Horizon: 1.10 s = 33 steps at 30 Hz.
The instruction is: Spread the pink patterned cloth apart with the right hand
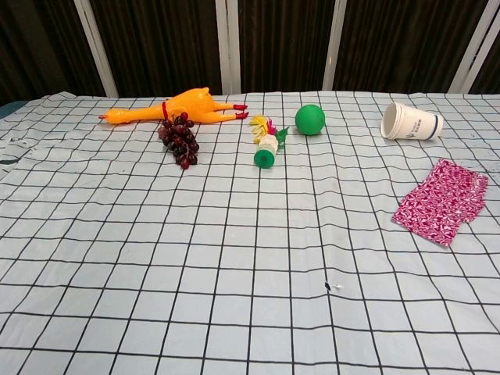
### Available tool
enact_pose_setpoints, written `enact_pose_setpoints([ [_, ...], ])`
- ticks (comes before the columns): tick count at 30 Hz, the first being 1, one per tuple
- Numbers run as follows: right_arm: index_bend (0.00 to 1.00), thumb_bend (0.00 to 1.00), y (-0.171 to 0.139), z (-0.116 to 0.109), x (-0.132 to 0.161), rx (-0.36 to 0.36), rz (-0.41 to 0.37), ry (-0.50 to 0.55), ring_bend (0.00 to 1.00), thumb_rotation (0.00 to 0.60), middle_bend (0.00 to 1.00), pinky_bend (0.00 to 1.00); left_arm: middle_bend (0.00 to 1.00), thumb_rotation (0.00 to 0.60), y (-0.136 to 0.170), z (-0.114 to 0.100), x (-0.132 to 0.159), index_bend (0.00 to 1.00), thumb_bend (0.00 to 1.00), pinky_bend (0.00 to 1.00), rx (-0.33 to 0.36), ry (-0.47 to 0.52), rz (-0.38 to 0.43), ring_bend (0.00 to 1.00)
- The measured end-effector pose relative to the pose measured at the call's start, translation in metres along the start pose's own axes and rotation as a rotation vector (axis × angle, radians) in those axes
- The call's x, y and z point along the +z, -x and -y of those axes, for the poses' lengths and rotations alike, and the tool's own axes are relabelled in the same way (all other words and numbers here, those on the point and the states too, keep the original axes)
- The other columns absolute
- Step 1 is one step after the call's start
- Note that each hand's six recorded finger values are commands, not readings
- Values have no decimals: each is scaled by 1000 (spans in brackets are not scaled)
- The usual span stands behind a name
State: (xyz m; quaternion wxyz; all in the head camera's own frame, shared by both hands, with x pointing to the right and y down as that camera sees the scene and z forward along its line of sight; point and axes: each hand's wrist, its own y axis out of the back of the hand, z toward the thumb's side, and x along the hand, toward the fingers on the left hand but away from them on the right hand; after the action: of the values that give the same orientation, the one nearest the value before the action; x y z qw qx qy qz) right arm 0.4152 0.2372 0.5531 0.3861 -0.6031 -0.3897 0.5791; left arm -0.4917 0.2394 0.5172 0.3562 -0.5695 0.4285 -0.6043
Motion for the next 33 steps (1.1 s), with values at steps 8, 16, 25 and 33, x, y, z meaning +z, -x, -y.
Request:
enact_pose_setpoints([
  [8,0,524,-1,2,0,12,2,-7,146,600,77,87,18,600,1,-1,1,114,205,62,2,4,3,16],
  [16,0,524,0,1,0,10,5,-4,160,600,83,87,20,600,1,2,2,114,205,62,-8,-4,5,17],
  [25,60,524,3,10,10,43,-25,-19,410,600,355,146,20,600,0,5,5,114,204,62,-19,-6,1,24],
  [33,175,524,13,27,36,94,-109,-69,596,600,564,258,20,600,-2,5,3,114,205,62,-25,-5,-16,26],
])
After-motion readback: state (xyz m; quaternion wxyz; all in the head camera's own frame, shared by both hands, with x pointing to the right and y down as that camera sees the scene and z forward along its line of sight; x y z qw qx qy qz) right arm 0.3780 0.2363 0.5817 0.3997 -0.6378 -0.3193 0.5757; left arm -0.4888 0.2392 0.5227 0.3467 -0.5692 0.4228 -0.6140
